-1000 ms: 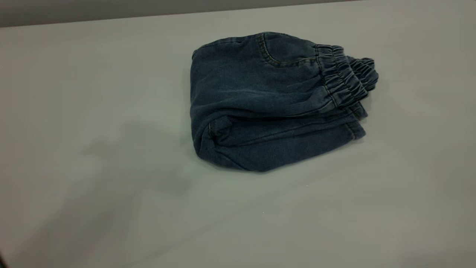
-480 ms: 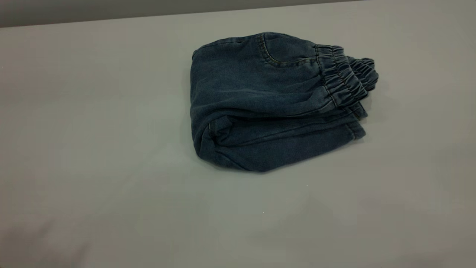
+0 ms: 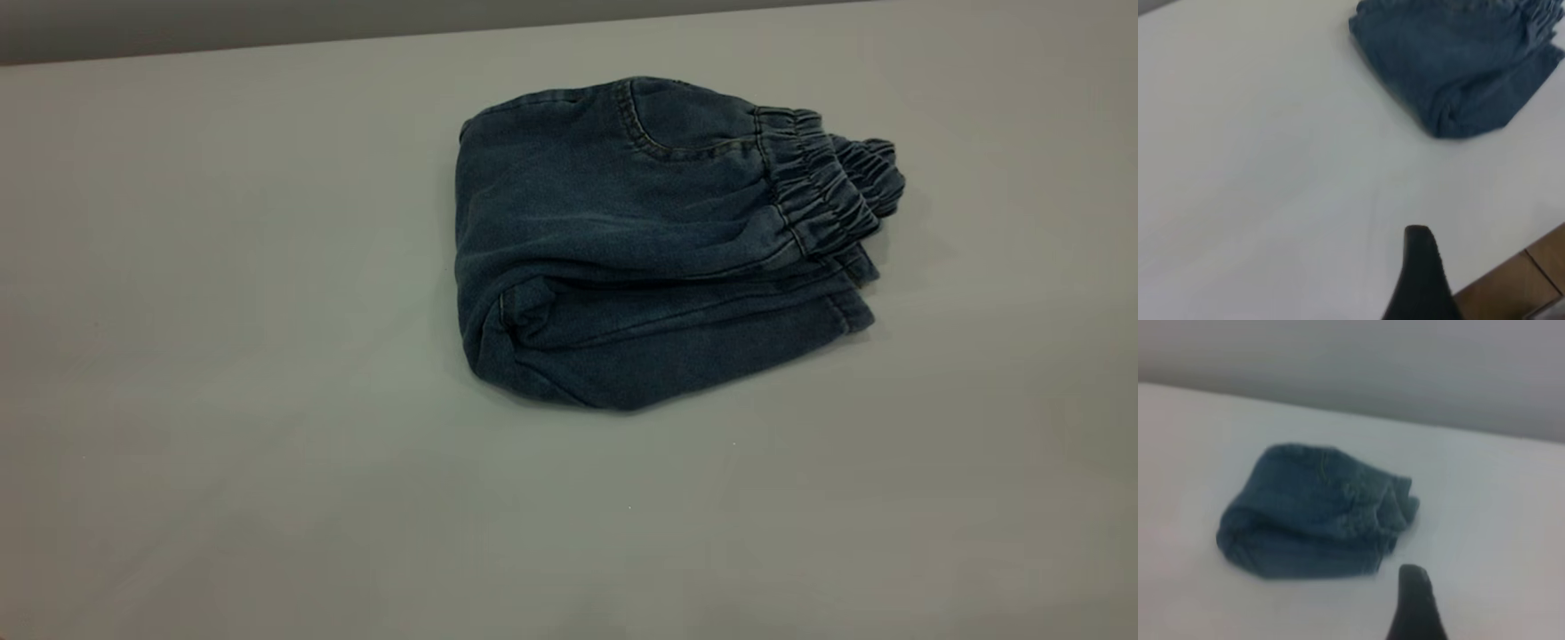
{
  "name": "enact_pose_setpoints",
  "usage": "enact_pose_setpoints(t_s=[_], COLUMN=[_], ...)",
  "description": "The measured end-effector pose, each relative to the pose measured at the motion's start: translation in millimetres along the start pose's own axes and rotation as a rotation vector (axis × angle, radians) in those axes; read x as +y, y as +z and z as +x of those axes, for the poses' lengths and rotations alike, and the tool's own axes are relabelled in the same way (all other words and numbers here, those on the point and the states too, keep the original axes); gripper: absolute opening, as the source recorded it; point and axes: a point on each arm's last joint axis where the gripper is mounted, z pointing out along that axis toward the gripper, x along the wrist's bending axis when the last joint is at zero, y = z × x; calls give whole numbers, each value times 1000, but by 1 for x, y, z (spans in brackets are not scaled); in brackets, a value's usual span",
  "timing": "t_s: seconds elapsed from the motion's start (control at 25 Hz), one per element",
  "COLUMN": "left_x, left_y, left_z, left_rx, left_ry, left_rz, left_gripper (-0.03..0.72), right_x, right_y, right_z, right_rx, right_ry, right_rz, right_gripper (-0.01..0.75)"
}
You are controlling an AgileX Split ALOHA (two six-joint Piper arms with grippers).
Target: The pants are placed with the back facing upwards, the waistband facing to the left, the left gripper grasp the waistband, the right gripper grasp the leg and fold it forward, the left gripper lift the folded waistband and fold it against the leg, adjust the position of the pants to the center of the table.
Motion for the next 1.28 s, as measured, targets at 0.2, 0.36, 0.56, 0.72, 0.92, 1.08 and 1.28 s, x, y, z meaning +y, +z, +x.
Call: enact_pose_setpoints(t_s=[0.2, 0.36, 0.56, 0.72, 0.92, 1.08, 1.28], left_x=[-22, -36, -59, -79, -95, -91, -90], left_y=[7, 13, 19, 25, 24, 22, 21], left_z=[0, 0, 0, -1, -2, -6, -11], left_rx=[1, -1, -3, -14, -39, -77, -137], left_ry=[2, 2, 1, -3, -1, 49, 48], left_rz=[19, 26, 33, 25, -22, -99, -112], left_gripper=[464, 464, 464, 464, 464, 464, 464], right_x=[-23, -22, -22, -22, -22, -23, -23], right_y=[27, 29, 29, 29, 28, 28, 28], right_z=[-4, -2, 1, 3, 4, 5, 4], right_rx=[7, 31, 62, 89, 101, 103, 102], right_ry=[-28, -39, -41, -48, -50, -51, -54], right_rz=[108, 86, 93, 89, 88, 95, 96], right_gripper=[425, 425, 425, 425, 425, 425, 425])
